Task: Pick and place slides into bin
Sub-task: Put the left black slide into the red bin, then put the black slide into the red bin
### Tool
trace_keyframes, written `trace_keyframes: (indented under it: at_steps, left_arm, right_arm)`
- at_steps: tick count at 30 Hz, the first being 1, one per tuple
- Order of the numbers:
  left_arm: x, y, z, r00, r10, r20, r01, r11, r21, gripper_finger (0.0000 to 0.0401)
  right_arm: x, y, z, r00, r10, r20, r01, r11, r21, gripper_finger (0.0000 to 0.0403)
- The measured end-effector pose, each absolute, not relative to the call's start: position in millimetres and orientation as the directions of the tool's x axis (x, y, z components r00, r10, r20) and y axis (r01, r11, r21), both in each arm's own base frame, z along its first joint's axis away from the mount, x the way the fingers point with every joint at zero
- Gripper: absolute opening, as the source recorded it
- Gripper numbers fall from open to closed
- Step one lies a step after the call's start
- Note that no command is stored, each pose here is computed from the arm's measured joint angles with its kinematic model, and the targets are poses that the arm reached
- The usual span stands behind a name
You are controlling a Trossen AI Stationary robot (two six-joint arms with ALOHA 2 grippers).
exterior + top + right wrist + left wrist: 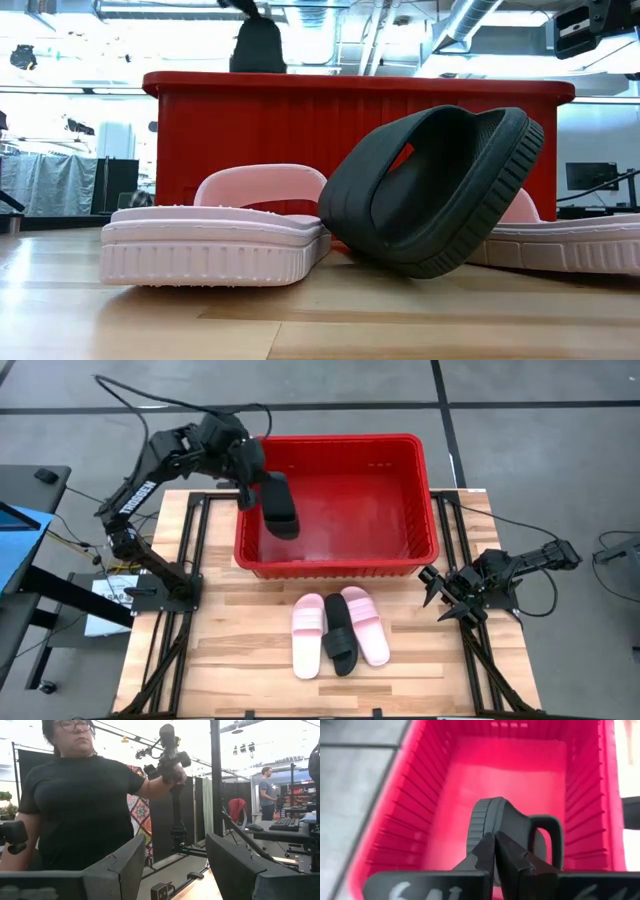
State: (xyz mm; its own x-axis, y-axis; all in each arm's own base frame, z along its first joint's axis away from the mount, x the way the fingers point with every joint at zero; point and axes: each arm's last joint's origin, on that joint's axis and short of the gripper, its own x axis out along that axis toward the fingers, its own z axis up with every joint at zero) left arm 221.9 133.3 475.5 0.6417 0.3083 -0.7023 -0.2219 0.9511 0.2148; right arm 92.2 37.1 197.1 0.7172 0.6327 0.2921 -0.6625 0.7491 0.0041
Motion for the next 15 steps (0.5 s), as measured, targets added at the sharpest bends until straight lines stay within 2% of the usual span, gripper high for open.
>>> trace_keyframes:
  at_steps: [7,15]
  left_arm:
    - [236.4,125.6,445.4,0.596,0.171,-0.784,-0.164,0.982,0.090,0.0000]
    - [249.2,129.0,408.6,0.522,0.135,-0.842,-0.140,0.988,0.071,0.0000]
  right_arm:
    - [92.2,37.1,197.1,0.717,0.633,0.292,-0.662,0.749,0.004,0.0201]
    - [92.2,37.1,197.1,0.717,0.633,0.292,-0.662,0.749,0.004,0.0201]
